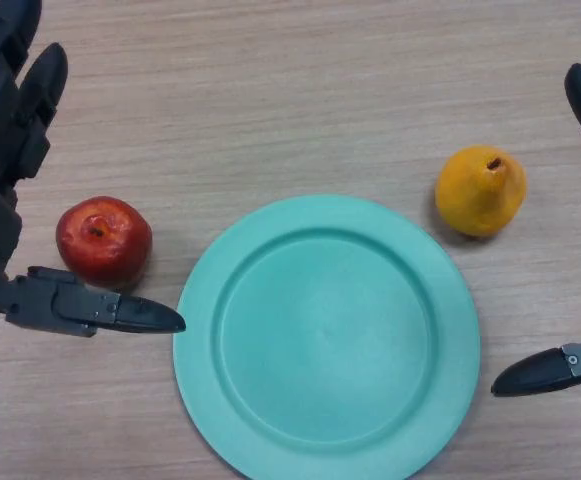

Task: Pick up the red apple and place it on the plate

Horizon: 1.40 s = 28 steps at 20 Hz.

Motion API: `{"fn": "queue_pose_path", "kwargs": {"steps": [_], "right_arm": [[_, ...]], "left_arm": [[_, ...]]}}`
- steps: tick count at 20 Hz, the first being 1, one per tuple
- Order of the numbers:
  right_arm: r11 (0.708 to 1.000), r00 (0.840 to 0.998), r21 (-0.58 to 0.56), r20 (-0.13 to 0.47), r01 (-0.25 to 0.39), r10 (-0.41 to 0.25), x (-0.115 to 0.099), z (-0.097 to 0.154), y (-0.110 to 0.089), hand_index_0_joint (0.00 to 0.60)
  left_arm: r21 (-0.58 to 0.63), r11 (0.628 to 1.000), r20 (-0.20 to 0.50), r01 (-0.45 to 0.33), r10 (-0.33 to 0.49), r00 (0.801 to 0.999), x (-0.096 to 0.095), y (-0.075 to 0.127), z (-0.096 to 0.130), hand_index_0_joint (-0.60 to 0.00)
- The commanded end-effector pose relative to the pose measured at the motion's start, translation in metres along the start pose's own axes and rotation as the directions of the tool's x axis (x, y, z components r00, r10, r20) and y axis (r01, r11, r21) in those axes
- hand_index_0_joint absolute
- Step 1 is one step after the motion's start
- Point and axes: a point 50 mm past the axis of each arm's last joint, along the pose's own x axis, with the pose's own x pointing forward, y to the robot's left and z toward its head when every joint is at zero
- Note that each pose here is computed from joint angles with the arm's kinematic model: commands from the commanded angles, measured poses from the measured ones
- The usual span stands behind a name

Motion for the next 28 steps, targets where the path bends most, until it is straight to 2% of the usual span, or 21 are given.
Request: {"fn": "queue_pose_path", "kwargs": {"steps": [1, 3, 8, 11, 15, 19, 25, 27, 28], "right_arm": [[0.999, 0.979, -0.047, 0.203, 0.02, -0.01, -0.002, 0.026, 0.0, 0.0], [0.999, 0.979, -0.041, 0.201, 0.018, -0.009, -0.002, 0.026, 0.0, 0.0], [0.998, 0.978, -0.067, 0.209, -0.004, 0.018, -0.002, 0.027, 0.004, 0.0], [0.998, 0.979, -0.064, 0.201, -0.012, 0.025, 0.0, 0.025, 0.007, 0.0], [0.997, 0.981, -0.06, 0.189, -0.038, 0.048, 0.002, 0.025, 0.013, 0.0], [0.998, 0.982, -0.05, 0.184, -0.044, 0.052, 0.003, 0.023, 0.015, 0.0], [0.999, 0.982, -0.037, 0.184, -0.032, 0.038, 0.002, 0.024, 0.015, 0.0], [0.999, 0.982, -0.034, 0.186, -0.027, 0.033, 0.001, 0.024, 0.017, 0.0], [0.999, 0.982, -0.03, 0.183, -0.032, 0.036, 0.0, 0.025, 0.018, 0.0]], "left_arm": [[0.092, 0.995, 0.163, -0.049, 0.033, 0.986, -0.002, 0.013, 0.025, 0.0], [0.085, 0.994, 0.158, -0.062, 0.048, 0.986, -0.001, 0.017, 0.024, 0.0], [0.163, 0.975, 0.164, -0.149, 0.122, 0.979, 0.003, 0.038, 0.014, 0.0], [0.246, 0.942, 0.153, -0.227, 0.194, 0.969, 0.005, 0.056, -0.01, 0.0], [0.335, 0.909, 0.075, -0.248, 0.236, 0.969, 0.009, 0.069, -0.05, 0.0], [0.386, 0.9, -0.02, -0.204, 0.229, 0.973, 0.011, 0.065, -0.086, 0.0], [0.335, 0.93, -0.11, -0.154, 0.201, 0.974, 0.026, 0.049, -0.119, 0.0], [0.348, 0.932, -0.125, -0.106, 0.159, 0.979, 0.028, 0.043, -0.127, 0.0], [0.39, 0.918, -0.118, -0.066, 0.121, 0.986, 0.029, 0.038, -0.13, 0.0]]}}
